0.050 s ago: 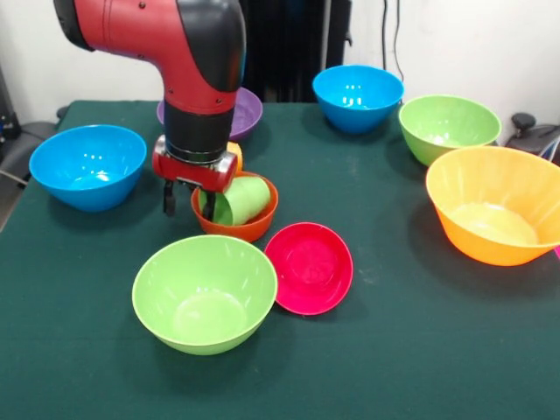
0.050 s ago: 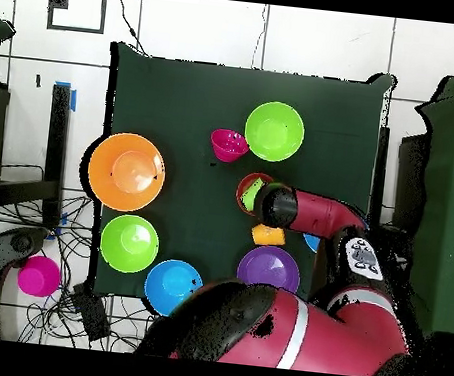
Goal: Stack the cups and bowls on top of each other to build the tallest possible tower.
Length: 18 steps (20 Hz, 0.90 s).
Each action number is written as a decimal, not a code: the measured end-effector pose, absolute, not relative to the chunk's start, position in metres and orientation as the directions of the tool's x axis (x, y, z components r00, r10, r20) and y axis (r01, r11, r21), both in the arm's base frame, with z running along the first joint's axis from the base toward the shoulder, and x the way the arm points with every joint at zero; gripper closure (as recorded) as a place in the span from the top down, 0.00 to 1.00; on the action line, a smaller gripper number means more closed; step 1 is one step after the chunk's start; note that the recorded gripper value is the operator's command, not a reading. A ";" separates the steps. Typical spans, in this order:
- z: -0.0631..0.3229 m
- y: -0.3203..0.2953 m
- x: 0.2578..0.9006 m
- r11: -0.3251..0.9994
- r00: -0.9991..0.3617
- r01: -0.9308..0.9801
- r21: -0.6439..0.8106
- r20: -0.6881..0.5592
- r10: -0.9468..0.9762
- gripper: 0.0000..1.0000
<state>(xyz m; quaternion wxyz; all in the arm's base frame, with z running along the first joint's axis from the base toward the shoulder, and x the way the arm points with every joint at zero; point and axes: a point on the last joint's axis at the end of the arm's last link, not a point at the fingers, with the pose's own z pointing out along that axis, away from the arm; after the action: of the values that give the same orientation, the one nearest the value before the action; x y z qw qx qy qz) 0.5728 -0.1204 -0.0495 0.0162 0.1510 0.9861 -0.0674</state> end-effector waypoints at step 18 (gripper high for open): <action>0.038 -0.029 0.460 0.879 -0.805 0.459 -0.128 0.358 0.473 1.00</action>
<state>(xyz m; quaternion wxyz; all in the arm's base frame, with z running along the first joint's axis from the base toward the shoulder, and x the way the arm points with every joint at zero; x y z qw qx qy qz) 0.4605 -0.0292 0.0381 -0.1932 0.2453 0.9498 -0.0174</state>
